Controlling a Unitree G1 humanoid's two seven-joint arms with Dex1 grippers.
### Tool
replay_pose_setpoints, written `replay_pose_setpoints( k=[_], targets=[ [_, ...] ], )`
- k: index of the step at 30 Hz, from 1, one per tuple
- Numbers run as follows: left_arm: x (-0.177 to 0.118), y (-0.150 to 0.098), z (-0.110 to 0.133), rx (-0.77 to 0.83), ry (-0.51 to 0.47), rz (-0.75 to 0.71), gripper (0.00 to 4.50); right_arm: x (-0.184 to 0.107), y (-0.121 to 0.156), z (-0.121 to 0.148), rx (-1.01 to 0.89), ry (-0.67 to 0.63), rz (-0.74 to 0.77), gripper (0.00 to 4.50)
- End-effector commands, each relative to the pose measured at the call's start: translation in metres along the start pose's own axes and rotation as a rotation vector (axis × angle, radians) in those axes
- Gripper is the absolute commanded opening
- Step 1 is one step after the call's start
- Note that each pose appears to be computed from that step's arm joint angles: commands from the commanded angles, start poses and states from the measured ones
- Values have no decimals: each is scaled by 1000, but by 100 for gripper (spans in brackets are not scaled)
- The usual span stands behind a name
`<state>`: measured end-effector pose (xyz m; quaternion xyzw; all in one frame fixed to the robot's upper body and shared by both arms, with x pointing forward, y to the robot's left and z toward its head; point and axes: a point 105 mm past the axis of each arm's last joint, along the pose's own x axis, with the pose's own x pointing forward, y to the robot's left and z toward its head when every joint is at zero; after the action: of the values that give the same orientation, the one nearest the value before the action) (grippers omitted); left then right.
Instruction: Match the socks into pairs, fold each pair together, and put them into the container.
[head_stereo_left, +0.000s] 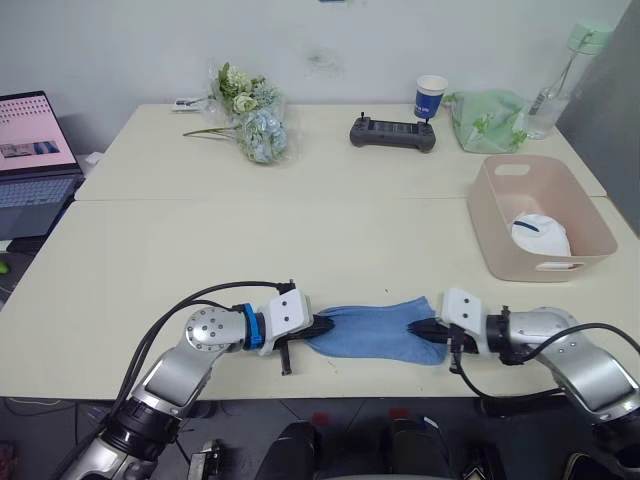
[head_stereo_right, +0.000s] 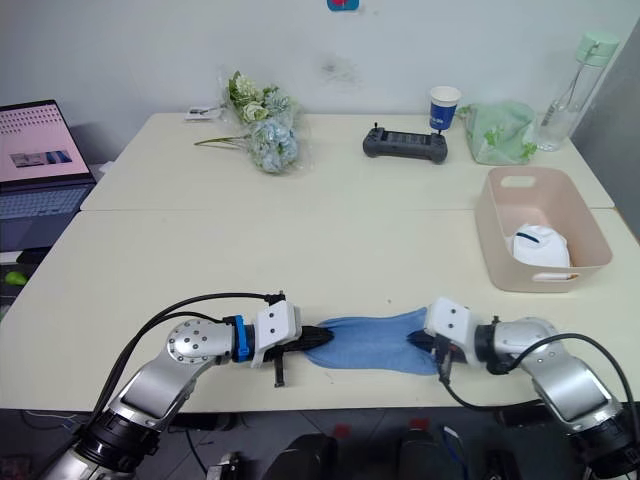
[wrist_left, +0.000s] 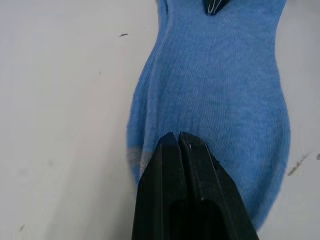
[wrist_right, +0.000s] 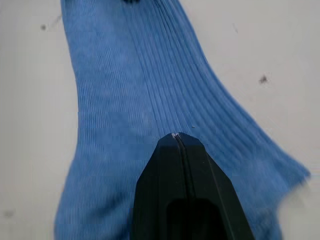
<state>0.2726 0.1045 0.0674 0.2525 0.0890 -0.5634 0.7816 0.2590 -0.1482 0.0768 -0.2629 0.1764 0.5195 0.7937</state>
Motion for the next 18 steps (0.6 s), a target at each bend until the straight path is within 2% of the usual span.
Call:
replay_pose_setpoints(
  k=[1,5,8,10,13,18],
  targets=[
    [-8,7,-7,-66,9,47,5,-15,-9,-4,1,9,-45,0],
    [-9,1,7,-137,-68,19,5,-27,-3,7,85,-68,-8,0],
    [-12,-2,22,-139,-123,6,5,-39,-14,27,252,-185,-46,0],
    [-14,-1,29,-118,-137,9,5,-43,-18,23,296,-176,-62,0],
    [-20,-2,33,-77,-123,-3,0,-43,-19,2,298,-101,-87,99],
    [-24,-8,38,-66,-122,-30,0,-32,-15,-13,340,-49,-93,273]
  ],
)
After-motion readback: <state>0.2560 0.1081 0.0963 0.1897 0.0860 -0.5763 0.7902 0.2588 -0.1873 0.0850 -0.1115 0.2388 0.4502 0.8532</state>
